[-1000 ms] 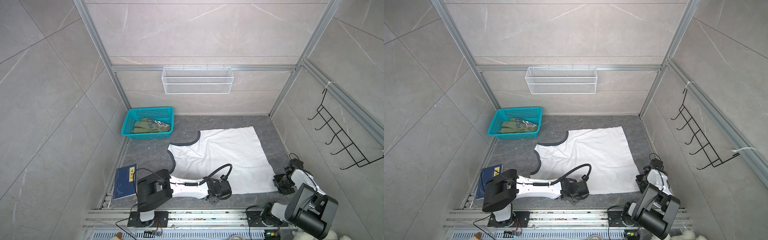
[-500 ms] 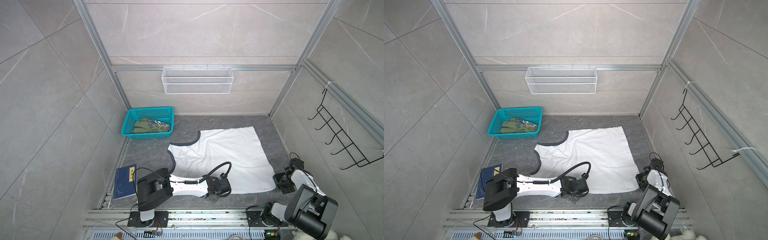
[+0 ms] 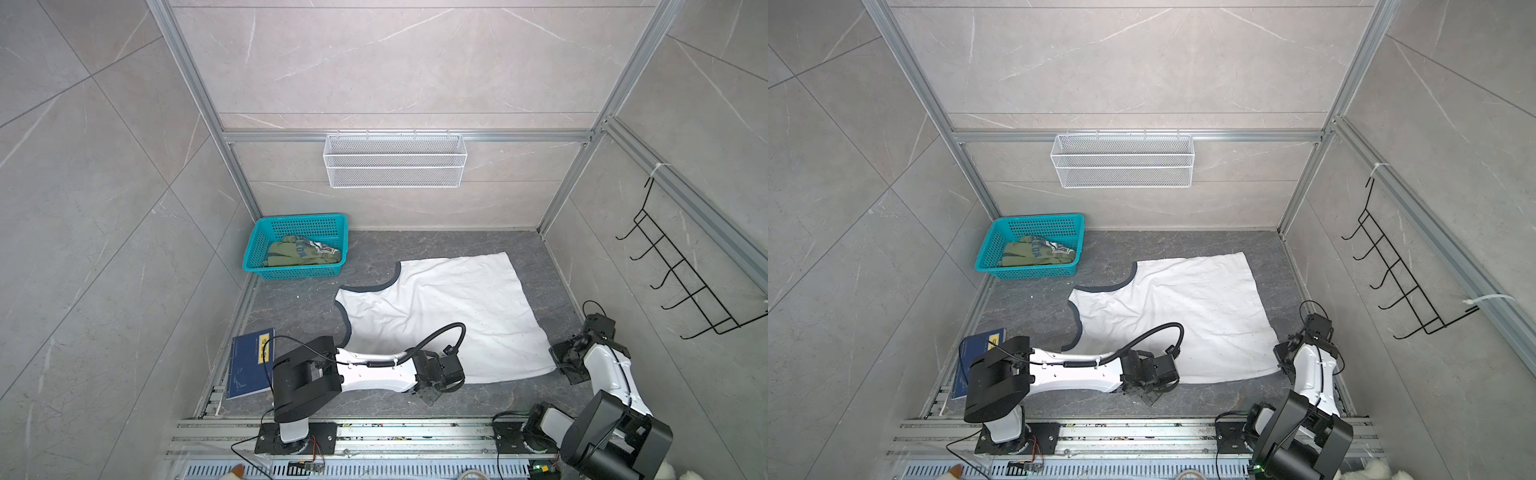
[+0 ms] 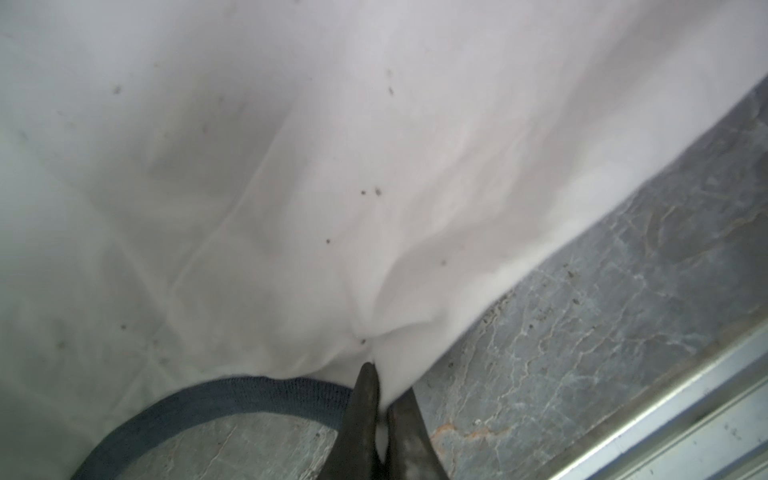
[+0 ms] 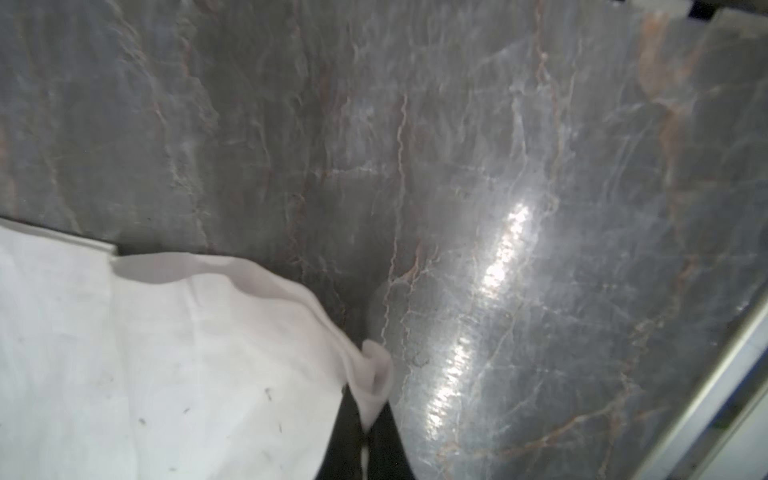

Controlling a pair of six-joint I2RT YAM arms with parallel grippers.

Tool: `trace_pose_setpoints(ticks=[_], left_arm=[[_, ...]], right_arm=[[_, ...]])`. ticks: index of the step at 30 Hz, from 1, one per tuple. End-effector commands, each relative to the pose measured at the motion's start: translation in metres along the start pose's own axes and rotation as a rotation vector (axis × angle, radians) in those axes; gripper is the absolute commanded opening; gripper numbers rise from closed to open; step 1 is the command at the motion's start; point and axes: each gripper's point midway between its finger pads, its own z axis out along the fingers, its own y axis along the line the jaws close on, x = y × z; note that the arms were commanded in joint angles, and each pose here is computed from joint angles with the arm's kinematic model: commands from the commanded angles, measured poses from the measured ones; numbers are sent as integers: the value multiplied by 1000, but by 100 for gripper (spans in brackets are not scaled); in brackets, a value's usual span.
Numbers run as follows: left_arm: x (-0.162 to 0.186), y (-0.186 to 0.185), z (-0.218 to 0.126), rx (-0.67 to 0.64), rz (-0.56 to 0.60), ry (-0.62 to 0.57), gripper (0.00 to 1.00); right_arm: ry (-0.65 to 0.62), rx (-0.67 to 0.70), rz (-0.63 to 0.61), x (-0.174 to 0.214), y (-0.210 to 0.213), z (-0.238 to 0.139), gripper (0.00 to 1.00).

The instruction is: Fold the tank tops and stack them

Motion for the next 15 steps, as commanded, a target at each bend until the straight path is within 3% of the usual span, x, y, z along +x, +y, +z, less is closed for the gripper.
trace_pose_setpoints(ticks=[1,8,15], left_arm=[[-18,16,-22,24,34,-4,5],[-58,48,-30,34,46,-33,4],[-76,73,-20,55,34,-9,4]], right_arm=[[-53,-71,-31,-17,18,-19,0],[-46,-167,-20,-29,53,-23,0],[-35,-241,-65,-36,103,-23,0]])
